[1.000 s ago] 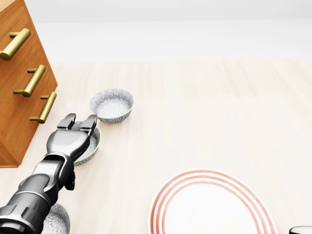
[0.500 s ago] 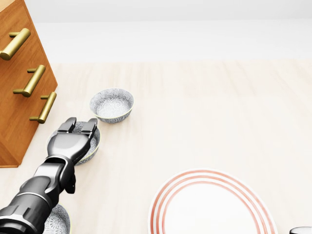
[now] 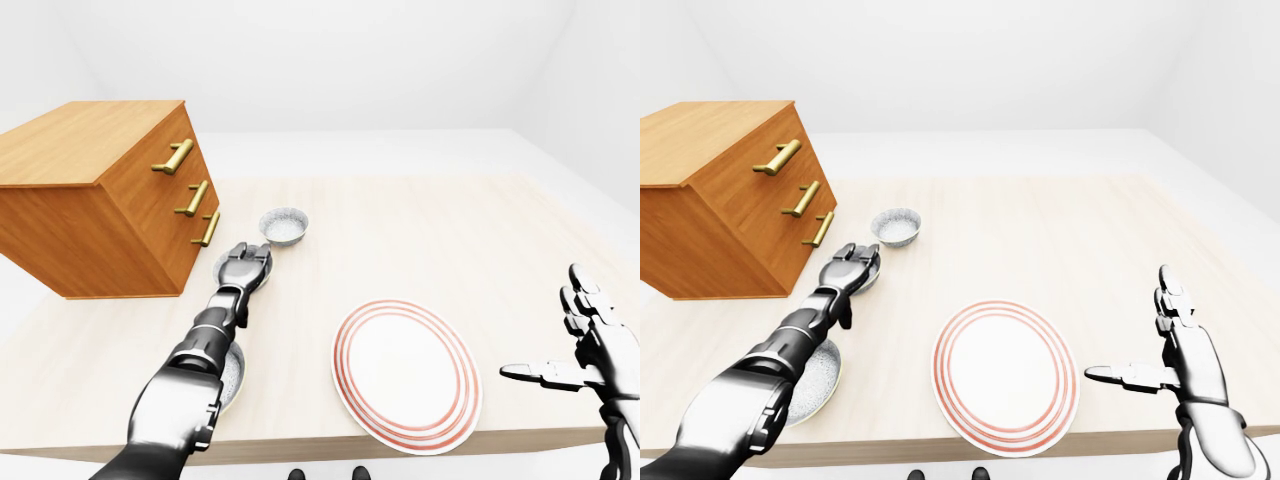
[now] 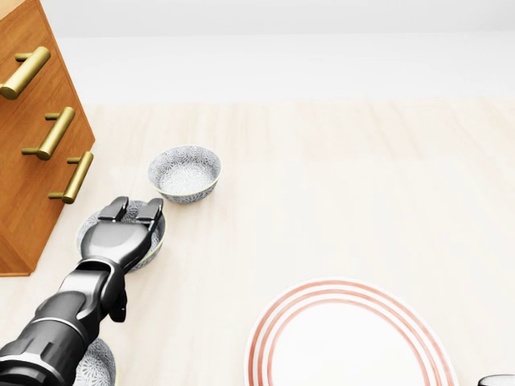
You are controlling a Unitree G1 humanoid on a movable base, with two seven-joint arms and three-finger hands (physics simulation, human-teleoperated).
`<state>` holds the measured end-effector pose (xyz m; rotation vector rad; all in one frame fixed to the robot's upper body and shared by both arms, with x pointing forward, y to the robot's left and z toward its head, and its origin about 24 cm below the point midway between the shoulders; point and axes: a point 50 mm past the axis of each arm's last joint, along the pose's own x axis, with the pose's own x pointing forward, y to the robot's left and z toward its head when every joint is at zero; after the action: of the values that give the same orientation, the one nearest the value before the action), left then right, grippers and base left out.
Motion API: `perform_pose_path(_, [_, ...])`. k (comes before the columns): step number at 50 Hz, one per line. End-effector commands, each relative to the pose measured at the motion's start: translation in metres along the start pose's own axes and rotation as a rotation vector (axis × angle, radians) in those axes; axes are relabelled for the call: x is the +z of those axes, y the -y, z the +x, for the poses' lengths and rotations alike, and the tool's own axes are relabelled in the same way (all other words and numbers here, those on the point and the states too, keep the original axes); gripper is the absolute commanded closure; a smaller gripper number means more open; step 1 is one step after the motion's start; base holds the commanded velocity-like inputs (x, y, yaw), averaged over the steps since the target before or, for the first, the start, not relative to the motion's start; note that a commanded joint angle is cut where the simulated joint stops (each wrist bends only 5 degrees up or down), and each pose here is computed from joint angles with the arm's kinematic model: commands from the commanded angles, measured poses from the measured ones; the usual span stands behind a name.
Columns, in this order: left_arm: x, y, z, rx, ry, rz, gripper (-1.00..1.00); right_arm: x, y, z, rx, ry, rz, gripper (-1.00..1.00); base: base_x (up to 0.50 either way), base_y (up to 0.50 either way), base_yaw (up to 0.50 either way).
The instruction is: Put the bowl in the middle on the plate.
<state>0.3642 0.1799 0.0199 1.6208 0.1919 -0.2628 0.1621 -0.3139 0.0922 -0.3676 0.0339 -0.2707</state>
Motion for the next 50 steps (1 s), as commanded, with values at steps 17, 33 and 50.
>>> perform_pose_path(17, [0.005, 0.000, 0.001, -0.006, 0.017, 0.015, -1.00, -0.001, 0.001, 0.000, -0.007, -0.004, 0.001, -1.00, 0.00, 0.00, 0.00])
perform_pose_path(33, [0.002, 0.001, 0.000, -0.013, 0.006, 0.008, -1.00, 0.000, 0.001, -0.001, -0.006, -0.001, -0.006, -1.00, 0.00, 0.00, 0.00])
perform_pose_path(50, [-0.006, 0.003, -0.001, -0.017, -0.013, 0.008, -1.00, -0.002, 0.000, 0.000, -0.001, -0.008, -0.003, -1.00, 0.00, 0.00, 0.00])
